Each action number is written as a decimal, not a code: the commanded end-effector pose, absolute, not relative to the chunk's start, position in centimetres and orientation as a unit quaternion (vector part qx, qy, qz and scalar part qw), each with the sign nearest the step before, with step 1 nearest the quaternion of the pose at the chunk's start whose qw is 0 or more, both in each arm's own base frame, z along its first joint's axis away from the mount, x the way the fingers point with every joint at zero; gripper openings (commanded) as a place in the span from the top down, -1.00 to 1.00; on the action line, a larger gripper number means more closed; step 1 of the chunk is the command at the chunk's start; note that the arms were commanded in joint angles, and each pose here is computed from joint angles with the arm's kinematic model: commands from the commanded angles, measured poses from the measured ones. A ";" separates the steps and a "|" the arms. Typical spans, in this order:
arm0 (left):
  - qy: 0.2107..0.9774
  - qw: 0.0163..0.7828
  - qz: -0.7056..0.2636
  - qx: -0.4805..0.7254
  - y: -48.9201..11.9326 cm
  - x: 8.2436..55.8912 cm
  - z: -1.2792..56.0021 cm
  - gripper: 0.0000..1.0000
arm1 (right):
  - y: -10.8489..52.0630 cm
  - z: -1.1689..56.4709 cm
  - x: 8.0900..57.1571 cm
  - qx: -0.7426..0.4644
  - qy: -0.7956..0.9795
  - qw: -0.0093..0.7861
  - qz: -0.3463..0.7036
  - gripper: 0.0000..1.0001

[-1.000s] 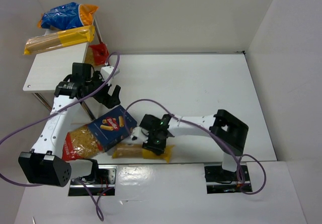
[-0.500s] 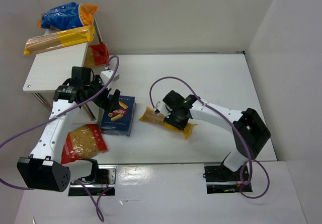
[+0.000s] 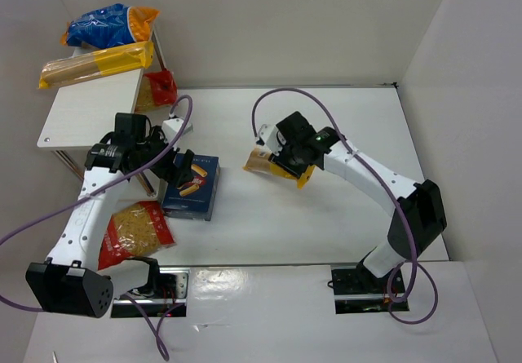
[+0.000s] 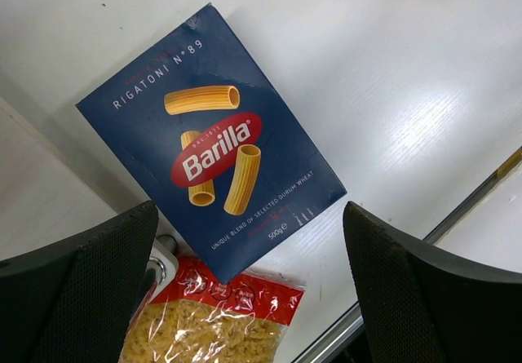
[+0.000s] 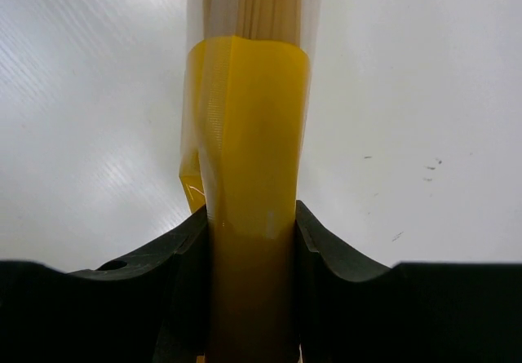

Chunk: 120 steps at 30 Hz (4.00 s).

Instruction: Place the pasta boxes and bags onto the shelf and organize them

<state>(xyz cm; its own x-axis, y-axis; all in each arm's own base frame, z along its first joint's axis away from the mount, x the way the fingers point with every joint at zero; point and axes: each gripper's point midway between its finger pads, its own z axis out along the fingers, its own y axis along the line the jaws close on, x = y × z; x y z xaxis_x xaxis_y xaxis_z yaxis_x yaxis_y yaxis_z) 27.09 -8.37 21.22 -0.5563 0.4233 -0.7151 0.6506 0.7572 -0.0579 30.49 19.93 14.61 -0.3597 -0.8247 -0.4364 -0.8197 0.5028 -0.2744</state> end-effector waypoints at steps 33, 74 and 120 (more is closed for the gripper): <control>0.864 0.350 -0.163 0.323 -8.5 25.8 20.3 -0.99 | 22.5 4.6 36.7 -0.469 0.833 0.271 0.110 -1.00; 0.867 0.342 -0.158 0.325 -8.3 26.5 20.0 -0.97 | 30.3 16.7 39.1 -0.508 0.748 0.363 0.226 1.00; 0.861 0.314 -0.144 0.374 -7.6 24.9 17.9 -1.00 | 49.1 24.5 39.7 -0.560 0.557 0.383 0.478 1.00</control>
<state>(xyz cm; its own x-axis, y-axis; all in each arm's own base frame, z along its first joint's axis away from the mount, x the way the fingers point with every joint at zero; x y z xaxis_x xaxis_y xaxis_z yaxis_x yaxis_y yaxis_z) 25.00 -7.36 17.39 -0.5564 0.5385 -0.6329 0.7136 0.6999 -0.0319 41.66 47.00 19.29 -0.1688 -0.4064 -0.8980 -0.9855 0.0530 0.1612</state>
